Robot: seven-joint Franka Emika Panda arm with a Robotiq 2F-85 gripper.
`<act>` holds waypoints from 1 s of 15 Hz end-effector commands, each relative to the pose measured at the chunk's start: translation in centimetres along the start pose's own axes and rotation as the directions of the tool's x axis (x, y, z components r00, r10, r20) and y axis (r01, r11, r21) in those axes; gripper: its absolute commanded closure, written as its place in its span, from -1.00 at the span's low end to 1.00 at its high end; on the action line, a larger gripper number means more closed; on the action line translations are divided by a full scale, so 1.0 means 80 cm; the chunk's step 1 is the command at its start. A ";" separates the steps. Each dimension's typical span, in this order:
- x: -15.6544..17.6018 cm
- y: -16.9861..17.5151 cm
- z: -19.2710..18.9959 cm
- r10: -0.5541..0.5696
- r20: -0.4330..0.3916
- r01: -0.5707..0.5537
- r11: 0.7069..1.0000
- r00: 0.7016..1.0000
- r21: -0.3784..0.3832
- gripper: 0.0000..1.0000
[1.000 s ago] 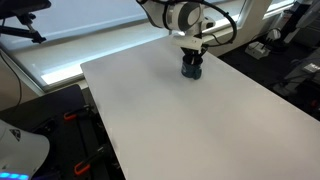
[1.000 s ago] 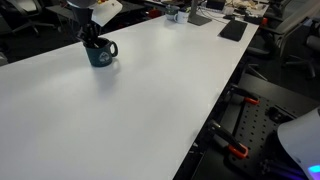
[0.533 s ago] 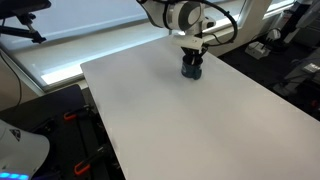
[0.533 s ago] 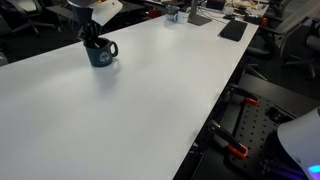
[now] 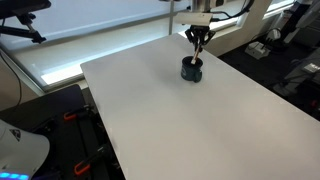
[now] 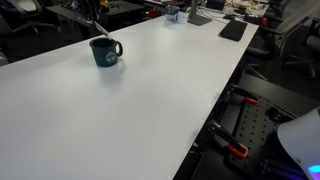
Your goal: Remove the marker from the cup
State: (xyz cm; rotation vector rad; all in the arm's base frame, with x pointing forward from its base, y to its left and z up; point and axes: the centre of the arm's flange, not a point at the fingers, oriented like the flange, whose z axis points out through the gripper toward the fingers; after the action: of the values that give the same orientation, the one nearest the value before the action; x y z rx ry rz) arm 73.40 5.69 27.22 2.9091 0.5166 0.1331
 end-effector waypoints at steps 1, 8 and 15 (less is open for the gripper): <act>0.022 0.035 -0.073 0.077 0.059 -0.077 0.997 0.995 -0.006 0.90; 0.041 0.150 -0.017 0.315 0.298 -0.311 0.948 0.901 -0.059 0.90; 0.025 0.169 0.103 0.372 0.393 -0.366 0.926 0.841 -0.094 0.90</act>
State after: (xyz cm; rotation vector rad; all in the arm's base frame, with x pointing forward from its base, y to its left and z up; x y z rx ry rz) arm 76.37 -7.59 23.19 2.8743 -0.0727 -0.3917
